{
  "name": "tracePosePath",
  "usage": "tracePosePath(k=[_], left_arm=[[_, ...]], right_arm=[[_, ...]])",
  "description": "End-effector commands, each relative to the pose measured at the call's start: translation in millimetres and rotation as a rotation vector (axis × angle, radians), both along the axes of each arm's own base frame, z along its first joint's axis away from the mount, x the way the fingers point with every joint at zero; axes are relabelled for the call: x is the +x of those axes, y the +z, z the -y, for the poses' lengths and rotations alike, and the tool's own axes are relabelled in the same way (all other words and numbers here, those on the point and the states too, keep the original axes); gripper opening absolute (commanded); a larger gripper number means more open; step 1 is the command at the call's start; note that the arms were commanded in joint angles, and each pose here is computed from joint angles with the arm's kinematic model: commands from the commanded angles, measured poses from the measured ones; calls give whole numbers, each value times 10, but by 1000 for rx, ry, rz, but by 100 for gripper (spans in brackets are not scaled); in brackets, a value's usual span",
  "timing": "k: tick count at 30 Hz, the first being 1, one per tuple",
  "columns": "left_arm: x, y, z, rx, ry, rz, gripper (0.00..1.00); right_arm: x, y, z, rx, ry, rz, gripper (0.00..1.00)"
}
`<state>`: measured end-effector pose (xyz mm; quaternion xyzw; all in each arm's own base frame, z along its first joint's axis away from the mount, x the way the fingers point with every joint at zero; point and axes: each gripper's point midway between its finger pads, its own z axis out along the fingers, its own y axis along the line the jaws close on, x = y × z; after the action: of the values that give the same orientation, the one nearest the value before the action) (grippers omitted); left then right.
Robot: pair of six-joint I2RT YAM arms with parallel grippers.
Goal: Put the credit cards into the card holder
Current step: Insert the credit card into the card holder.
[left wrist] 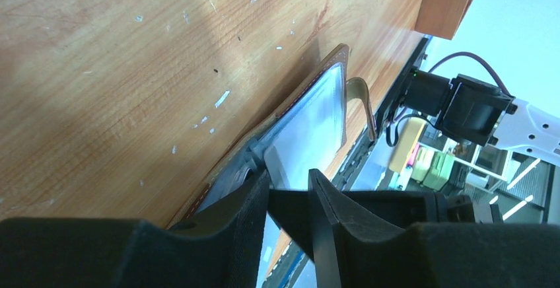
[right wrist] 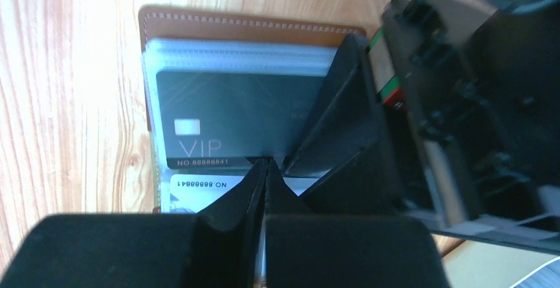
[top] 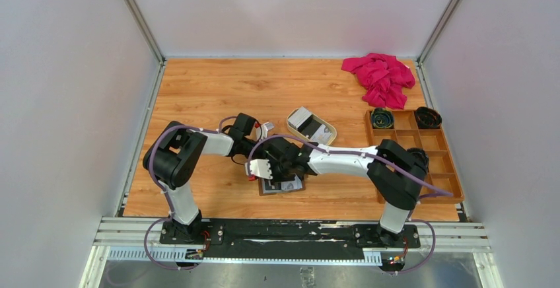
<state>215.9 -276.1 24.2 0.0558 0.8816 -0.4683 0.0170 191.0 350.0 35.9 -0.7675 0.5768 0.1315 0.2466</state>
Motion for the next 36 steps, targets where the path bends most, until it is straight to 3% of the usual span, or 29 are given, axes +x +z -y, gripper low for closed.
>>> tracePosePath(k=[1,9,15,22,24,36], left_arm=[[-180,-476,-294,201,21,-66,38],[-174,-483,-304,207,22,-65,40],[-108,-350,-275,187,41,-27,42],[20,-34,-214,129,82,70,49],[54,71,-208,114,95,106,54],[35,453,-291,76,134,257,60]], right_arm=[[0,-98,330,-104,-42,31,0],[92,-4,428,-79,-120,20,0],[-393,500,324,95,36,-268,15],[-502,913,525,218,101,-415,19],[-501,1003,589,243,109,-431,19],[-415,1300,837,376,69,-417,28]])
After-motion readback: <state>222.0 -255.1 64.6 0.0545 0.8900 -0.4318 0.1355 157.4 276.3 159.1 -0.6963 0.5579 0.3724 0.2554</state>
